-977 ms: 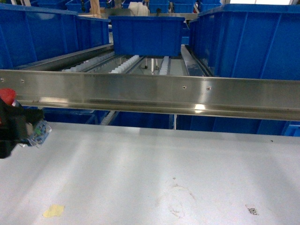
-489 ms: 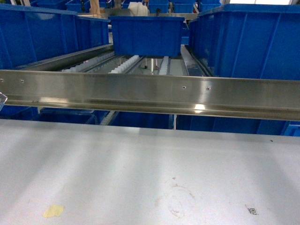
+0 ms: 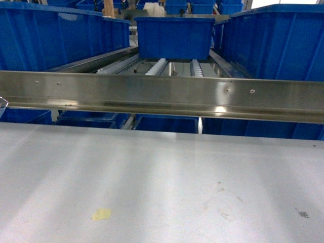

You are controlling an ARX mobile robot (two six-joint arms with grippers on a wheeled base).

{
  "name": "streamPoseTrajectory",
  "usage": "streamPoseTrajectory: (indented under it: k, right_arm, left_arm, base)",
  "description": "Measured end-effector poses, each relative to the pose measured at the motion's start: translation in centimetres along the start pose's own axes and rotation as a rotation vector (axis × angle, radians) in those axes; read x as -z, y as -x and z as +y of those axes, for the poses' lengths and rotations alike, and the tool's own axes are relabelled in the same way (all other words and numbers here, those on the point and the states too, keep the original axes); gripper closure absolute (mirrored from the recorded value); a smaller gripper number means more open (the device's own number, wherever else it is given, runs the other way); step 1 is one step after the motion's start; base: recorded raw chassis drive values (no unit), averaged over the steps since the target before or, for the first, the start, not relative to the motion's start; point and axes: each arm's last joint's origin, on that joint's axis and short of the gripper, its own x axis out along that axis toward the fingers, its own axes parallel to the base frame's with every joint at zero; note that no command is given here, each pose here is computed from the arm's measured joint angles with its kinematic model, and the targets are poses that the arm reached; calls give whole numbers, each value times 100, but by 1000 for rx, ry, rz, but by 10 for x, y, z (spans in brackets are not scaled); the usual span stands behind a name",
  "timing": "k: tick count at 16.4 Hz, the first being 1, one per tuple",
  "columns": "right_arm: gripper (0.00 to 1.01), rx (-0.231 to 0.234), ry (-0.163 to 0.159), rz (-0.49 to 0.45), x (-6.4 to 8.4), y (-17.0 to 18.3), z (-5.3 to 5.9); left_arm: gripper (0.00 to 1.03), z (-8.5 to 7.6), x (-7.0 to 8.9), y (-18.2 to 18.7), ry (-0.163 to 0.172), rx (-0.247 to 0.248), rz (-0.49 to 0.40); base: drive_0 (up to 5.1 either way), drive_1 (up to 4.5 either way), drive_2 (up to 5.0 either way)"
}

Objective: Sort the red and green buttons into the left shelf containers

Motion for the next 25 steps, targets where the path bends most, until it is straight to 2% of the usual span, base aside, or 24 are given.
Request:
streamPoseTrajectory:
  k: [5, 25]
  right_arm:
    - [73, 0, 0, 1, 0, 0, 0]
    - [73, 0, 1, 0, 0, 0, 0]
  left_arm:
    - [79, 0, 0, 0, 8, 0, 0]
    - [79, 0, 0, 0, 10, -1, -1]
  base:
    - [-478, 104, 365]
    - [-493, 246, 246]
